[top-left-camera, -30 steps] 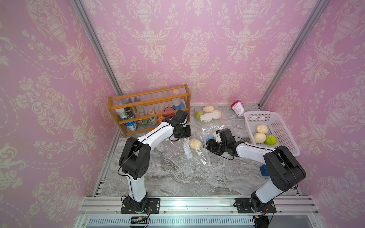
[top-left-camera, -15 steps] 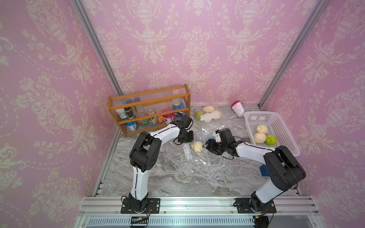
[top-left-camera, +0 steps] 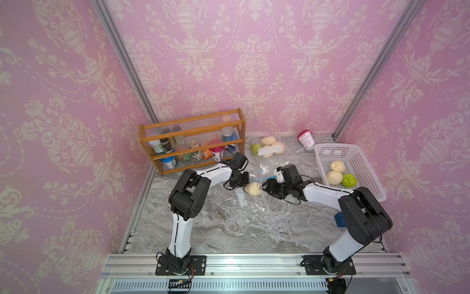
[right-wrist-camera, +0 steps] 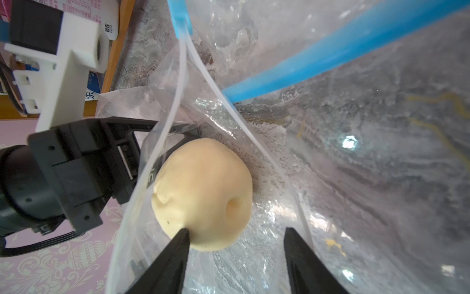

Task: Open the zip-top bag and take out the pear
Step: Pick up the pear from the zipper food storage bag.

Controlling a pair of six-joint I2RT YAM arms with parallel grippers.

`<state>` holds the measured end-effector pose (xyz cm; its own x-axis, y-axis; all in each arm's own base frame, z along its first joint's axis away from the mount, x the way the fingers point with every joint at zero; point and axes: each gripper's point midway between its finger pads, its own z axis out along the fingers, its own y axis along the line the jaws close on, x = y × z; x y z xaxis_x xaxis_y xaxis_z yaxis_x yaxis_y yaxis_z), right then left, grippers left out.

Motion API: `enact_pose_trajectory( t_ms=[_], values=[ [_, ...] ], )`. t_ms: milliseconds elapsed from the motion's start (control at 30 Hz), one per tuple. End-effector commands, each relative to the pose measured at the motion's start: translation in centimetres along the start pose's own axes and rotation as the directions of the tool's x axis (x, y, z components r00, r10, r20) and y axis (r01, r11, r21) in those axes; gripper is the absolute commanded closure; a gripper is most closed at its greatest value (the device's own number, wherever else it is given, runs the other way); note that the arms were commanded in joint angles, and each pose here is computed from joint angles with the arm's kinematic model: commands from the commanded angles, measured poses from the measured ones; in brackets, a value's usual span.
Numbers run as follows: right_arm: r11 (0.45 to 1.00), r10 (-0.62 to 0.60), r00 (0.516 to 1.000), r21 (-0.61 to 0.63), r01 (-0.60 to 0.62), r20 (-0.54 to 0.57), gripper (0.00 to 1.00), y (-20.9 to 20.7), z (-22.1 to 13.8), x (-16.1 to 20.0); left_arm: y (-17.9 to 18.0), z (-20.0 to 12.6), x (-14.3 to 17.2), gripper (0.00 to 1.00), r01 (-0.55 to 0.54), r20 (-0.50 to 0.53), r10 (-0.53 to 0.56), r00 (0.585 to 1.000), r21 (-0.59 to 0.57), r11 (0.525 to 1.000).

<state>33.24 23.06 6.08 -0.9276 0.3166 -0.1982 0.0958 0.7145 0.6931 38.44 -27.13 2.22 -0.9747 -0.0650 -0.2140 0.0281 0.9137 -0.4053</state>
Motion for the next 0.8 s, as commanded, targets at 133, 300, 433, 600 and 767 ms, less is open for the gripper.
enact_pose_trajectory(
  t_ms=[133, 300, 433, 600, 767],
  values=[
    [0.999, -0.034, 0.999, -0.029, 0.034, 0.004, 0.37, 1.2, 0.4, 0.2, -0.8, 2.0, 1.8, 0.94, 0.018, -0.056, -0.015, 0.998, 0.045, 0.999],
    [0.997, -0.009, 1.0, -0.082, 0.01, 0.01, 0.37, 2.4, 0.3, 0.0, -1.7, 1.1, 1.8, 0.95, -0.017, -0.057, 0.02, 0.998, 0.053, 0.998],
    [0.991, -0.066, 0.998, -0.117, 0.063, -0.019, 0.39, 3.7, -0.8, 0.7, -1.2, 0.6, 2.1, 0.96, -0.03, -0.066, 0.032, 0.997, 0.024, 0.999],
    [0.981, -0.179, 0.979, -0.097, 0.17, -0.101, 0.5, 3.6, -2.8, 2.9, -0.8, 0.2, 2.6, 0.97, -0.031, -0.064, 0.032, 0.997, 0.014, 0.999],
    [0.976, -0.218, 0.952, -0.066, 0.209, -0.216, 0.77, 2.4, -4.0, 5.4, -0.7, -0.3, 2.7, 0.97, -0.037, -0.058, 0.037, 0.998, 0.011, 0.999]
  ],
)
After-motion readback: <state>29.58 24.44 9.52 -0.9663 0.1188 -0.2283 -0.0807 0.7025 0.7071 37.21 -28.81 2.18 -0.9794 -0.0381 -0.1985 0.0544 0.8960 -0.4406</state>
